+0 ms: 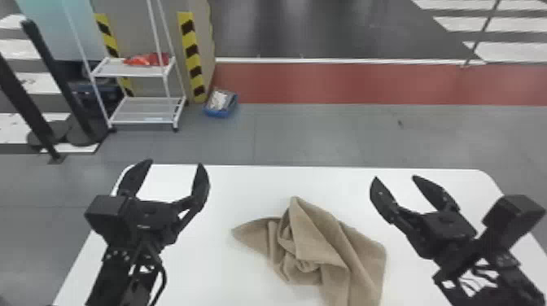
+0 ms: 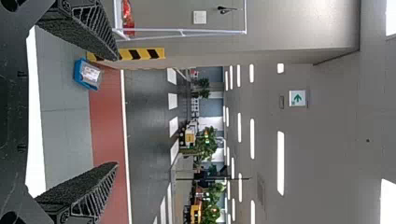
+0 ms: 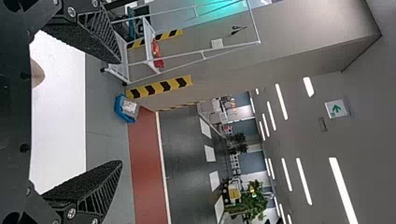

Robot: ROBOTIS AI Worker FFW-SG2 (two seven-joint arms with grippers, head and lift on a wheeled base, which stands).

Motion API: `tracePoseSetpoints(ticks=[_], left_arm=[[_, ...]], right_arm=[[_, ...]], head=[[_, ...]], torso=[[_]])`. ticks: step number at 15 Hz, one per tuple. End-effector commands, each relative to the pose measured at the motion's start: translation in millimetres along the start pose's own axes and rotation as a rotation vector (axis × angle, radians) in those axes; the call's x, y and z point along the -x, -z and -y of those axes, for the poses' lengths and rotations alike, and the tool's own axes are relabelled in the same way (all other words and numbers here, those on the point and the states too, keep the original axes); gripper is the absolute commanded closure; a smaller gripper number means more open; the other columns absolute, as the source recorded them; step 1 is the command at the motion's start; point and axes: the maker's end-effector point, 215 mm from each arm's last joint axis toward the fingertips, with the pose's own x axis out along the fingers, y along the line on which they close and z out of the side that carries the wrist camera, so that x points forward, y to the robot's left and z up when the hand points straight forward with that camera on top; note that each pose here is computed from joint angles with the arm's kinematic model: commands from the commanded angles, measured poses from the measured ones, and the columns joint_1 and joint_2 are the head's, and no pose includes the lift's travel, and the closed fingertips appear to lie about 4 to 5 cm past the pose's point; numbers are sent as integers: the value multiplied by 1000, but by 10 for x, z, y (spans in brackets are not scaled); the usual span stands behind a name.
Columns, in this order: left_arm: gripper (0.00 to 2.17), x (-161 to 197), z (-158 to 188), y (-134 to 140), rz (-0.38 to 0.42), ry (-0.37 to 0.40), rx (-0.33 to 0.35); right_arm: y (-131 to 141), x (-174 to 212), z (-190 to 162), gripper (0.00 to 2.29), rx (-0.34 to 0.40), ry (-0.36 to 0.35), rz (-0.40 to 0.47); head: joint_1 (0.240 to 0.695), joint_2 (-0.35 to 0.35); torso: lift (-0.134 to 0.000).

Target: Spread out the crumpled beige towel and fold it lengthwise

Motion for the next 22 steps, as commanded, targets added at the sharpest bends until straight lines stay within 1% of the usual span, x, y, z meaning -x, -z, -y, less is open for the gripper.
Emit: tracePoseSetpoints(ticks=[1,14,15,17,18,19,21,22], left_arm=[[90,1,4,-1,0,0,4],[90,1,1,7,-1,2,3],[90,1,1,-3,2,2,3],[90,2,0,6,0,1,4],[90,3,8,15,-2,3,5],[90,5,21,25,-4,4,6],[90,17,34,49,-8,7,7],[90,30,44,72,-13,8,6]], right_arm=[[-2,-7,2,130,0,0,-1],[-1,-8,-18,134,-13,-7,-1],[51,-5,-37,167,-15,-20,-16],[190,28,-191,181,-18,-86,-43],[274,63,-291,181,-8,-122,-61],[420,120,-407,181,-2,-156,-91],[717,258,-513,181,19,-170,-154],[861,333,-547,194,11,-178,-184]], head=[[695,5],[695,5],[695,5],[695,10],[695,17],[695,25],[695,51],[695,57]], torso=[[0],[0],[0],[0],[0],[0],[0],[0]])
